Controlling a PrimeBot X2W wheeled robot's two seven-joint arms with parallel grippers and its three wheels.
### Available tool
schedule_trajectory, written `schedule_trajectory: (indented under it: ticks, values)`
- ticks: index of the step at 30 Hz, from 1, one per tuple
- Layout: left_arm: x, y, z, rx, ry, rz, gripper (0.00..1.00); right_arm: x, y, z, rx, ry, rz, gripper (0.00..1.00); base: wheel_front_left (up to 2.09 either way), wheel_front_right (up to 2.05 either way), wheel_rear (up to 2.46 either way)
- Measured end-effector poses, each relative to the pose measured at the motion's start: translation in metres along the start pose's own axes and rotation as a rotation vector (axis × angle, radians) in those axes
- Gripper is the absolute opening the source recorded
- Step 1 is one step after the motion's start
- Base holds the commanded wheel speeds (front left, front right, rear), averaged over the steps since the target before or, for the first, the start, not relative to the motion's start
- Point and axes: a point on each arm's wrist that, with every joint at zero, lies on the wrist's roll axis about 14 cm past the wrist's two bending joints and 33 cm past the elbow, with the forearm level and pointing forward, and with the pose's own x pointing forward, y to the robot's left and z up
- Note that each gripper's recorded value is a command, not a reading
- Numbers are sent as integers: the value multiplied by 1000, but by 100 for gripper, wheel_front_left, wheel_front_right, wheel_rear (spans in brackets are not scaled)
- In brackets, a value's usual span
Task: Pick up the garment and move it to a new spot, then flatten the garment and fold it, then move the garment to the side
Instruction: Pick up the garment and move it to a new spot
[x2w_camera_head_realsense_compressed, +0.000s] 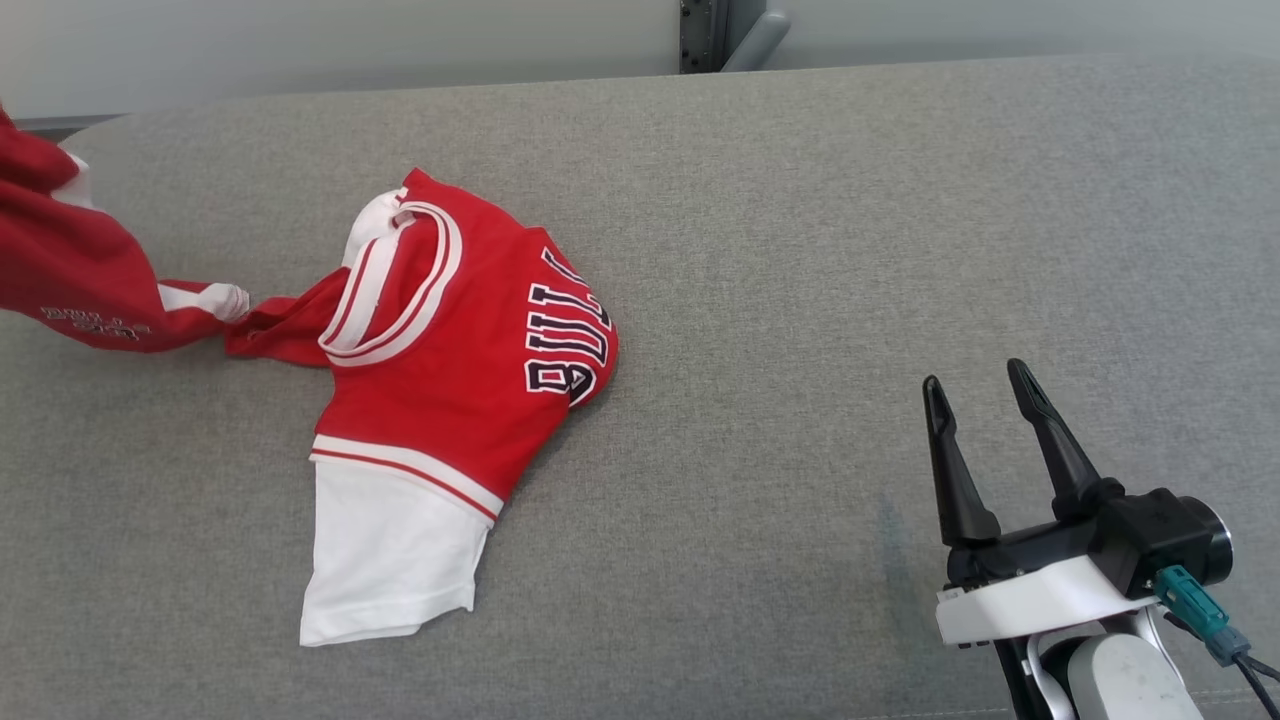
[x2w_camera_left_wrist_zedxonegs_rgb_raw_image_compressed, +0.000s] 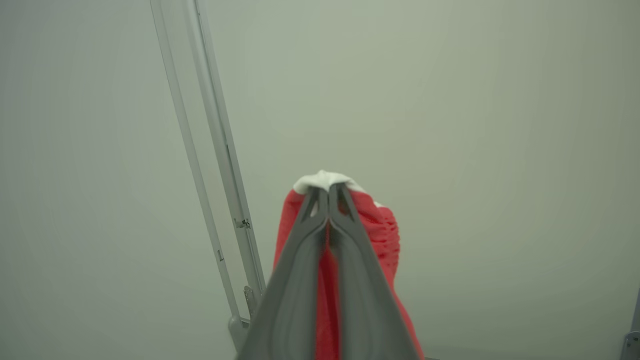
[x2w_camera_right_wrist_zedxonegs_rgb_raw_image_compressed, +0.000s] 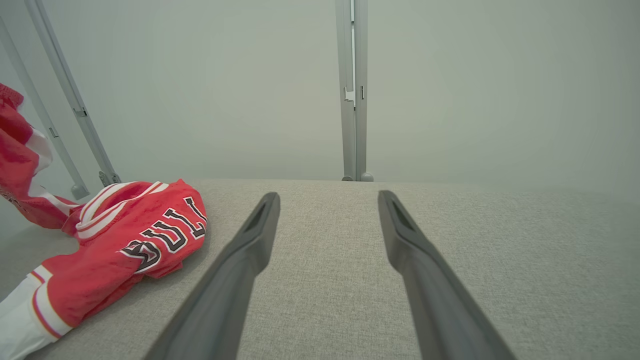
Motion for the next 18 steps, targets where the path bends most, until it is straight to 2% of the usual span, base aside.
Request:
schedule_trajectory:
  ticks: [3, 12, 15, 18]
  values:
    - [0, 21, 7, 3, -29, 58, 0, 8, 4, -3, 4, 1, 19, 100, 0, 0, 0]
    - [-6, 57, 11, 38, -50, 168, 0, 17, 16, -11, 20, 14, 55, 100, 0, 0, 0]
    - [-11, 60, -9, 12, 0, 181, 0, 18, 18, -14, 24, 21, 63, 100, 0, 0, 0]
    - [-24, 53, -53, -47, 107, 184, 0, 19, 17, -18, 21, 30, 67, 100, 0, 0, 0]
